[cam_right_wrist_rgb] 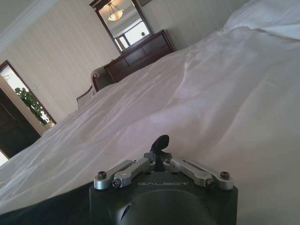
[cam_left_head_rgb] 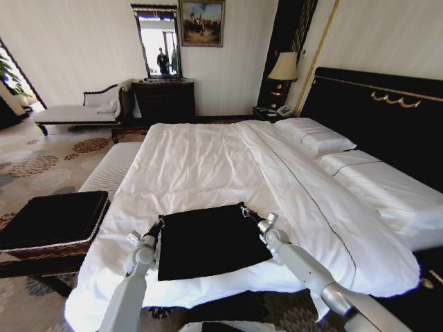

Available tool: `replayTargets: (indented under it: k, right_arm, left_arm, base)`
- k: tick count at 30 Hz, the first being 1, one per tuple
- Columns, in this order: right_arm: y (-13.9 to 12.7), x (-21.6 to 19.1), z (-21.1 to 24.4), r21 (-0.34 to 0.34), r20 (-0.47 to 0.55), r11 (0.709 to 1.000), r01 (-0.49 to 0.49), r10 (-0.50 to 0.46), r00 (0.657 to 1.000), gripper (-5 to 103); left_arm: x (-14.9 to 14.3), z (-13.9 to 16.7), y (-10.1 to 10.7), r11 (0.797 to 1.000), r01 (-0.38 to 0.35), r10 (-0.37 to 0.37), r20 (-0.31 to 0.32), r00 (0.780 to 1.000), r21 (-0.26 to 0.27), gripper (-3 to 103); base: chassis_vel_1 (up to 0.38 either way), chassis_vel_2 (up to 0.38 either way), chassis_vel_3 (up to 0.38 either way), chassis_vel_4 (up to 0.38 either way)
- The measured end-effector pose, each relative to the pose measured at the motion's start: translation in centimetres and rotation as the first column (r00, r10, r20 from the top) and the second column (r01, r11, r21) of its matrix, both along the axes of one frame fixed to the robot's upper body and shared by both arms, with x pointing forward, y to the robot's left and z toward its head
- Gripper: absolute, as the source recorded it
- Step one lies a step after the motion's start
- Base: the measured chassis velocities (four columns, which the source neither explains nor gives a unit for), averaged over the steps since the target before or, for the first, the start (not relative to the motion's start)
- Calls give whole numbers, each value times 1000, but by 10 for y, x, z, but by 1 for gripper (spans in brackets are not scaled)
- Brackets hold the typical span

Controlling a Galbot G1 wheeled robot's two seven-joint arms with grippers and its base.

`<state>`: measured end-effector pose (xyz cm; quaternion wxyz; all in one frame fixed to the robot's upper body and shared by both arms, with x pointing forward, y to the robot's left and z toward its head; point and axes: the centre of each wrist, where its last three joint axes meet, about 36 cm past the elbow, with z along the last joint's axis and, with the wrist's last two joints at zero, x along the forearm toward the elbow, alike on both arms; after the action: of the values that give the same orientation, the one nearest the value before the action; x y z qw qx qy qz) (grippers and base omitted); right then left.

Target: Fold the clothes on the bed and place them into the basket.

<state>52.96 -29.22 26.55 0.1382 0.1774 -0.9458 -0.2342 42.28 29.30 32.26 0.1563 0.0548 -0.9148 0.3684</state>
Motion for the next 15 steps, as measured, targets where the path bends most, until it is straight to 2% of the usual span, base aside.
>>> replayTargets:
  k: [1, 2, 4, 6, 7, 8, 10, 11, 13, 15]
  right_arm:
    - [2, 2, 9, 25, 48, 1000, 16, -17, 999, 2]
    - [2, 2, 9, 25, 48, 1000, 16, -17, 999, 2]
    - [4, 3, 23, 73, 103, 997, 36, -44, 994, 2]
    - [5, -4, 50, 162, 174, 985, 64, -92, 980, 2]
    - [5, -9, 58, 189, 194, 979, 71, -108, 975, 2]
    - [5, -9, 58, 189, 194, 979, 71, -108, 975, 2]
    - [2, -21, 71, 230, 237, 970, 74, -130, 963, 2]
    - [0, -30, 81, 255, 269, 964, 72, -142, 953, 2]
    - [-3, -43, 96, 276, 319, 959, 61, -151, 936, 2]
    - [-3, -46, 100, 281, 332, 958, 55, -151, 931, 2]
  left_arm:
    - [0, 5, 0, 1000, 0, 0, 18, 1000, -10, 1]
    - [0, 5, 0, 1000, 0, 0, 18, 1000, -10, 1]
    - [0, 13, 1, 1000, 2, -1, 47, 999, -22, 1]
    - [0, 35, 3, 999, 11, -5, 114, 993, -47, 1]
    - [0, 47, 4, 998, 18, -9, 148, 989, -57, 1]
    - [0, 47, 4, 998, 18, -9, 148, 989, -57, 1]
    - [-1, 72, 4, 997, 36, -19, 214, 977, -76, 1]
    - [-3, 92, 5, 995, 53, -28, 269, 963, -87, 1]
    - [-7, 119, 5, 993, 79, -44, 338, 940, -92, 1]
    - [-9, 126, 5, 992, 87, -49, 355, 934, -92, 1]
  base:
    - [0, 0, 0, 0]
    - [0, 0, 0, 0]
    - [0, 0, 0, 0]
    - [0, 0, 0, 0]
    - [0, 0, 0, 0]
    - [0, 0, 0, 0]
    - [0, 0, 0, 0]
    - [0, 0, 0, 0]
    - [0, 0, 0, 0]
    - [0, 0, 0, 0]
